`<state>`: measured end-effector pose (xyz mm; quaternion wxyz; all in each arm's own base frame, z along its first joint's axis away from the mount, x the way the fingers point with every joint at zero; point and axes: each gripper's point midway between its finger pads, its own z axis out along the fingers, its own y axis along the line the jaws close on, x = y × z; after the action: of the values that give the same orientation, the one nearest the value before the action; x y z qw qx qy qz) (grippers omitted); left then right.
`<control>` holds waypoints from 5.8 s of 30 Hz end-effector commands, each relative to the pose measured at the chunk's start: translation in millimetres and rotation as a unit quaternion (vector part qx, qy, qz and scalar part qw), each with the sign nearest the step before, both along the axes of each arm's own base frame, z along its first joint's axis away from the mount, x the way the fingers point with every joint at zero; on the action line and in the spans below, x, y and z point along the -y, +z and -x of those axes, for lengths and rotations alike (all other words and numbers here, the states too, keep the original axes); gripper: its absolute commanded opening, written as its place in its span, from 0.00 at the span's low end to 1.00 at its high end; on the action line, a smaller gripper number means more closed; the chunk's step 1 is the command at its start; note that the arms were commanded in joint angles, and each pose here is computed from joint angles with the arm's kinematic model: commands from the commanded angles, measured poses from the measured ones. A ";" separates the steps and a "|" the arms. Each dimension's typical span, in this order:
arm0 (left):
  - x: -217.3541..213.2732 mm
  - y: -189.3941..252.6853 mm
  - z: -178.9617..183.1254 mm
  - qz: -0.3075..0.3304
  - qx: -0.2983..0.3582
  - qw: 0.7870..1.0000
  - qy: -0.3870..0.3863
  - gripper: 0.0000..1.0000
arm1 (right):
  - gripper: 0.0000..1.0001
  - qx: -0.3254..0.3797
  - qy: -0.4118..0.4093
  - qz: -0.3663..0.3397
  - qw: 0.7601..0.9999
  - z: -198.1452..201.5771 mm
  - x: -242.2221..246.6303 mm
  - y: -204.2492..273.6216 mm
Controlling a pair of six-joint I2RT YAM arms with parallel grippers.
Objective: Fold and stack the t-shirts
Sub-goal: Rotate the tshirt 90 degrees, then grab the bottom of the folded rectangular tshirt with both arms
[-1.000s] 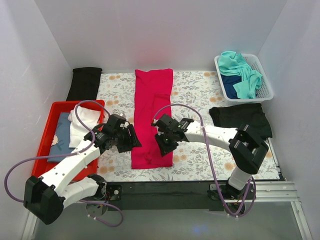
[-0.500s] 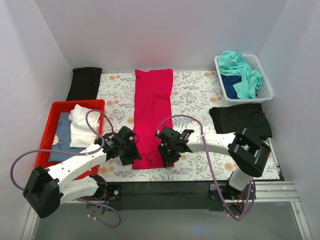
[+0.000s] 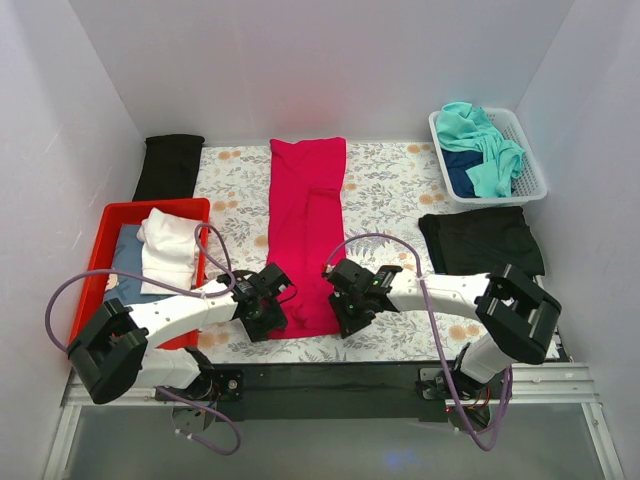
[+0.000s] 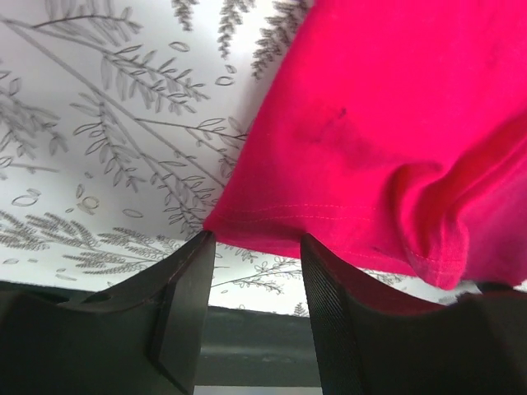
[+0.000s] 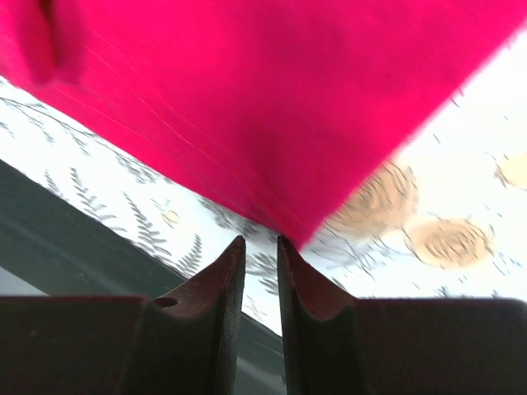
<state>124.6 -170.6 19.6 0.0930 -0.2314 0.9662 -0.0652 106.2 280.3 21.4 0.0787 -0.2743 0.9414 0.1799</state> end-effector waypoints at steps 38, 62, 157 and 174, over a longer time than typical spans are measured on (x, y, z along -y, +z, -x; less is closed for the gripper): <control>-42.3 -4.8 7.4 -0.107 0.004 0.990 0.086 0.47 | 0.27 0.013 0.031 0.023 0.999 -11.1 -1.1 -12.5; -57.7 1.5 34.0 -0.116 -0.039 0.986 0.111 0.47 | 0.26 -0.002 -0.022 0.120 0.993 19.0 80.4 -30.0; 8.4 31.6 -7.1 0.034 0.047 0.998 0.034 0.00 | 0.01 0.070 -0.048 -0.002 0.996 -11.0 34.7 43.3; 49.1 153.8 -149.2 -0.002 0.253 0.965 0.071 0.00 | 0.01 0.208 -0.110 -0.029 0.971 -123.1 3.9 117.5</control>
<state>238.5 -230.2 146.9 0.2713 -0.2711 0.9141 -0.1316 199.2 277.3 125.2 0.2659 -0.2082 0.9294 0.1488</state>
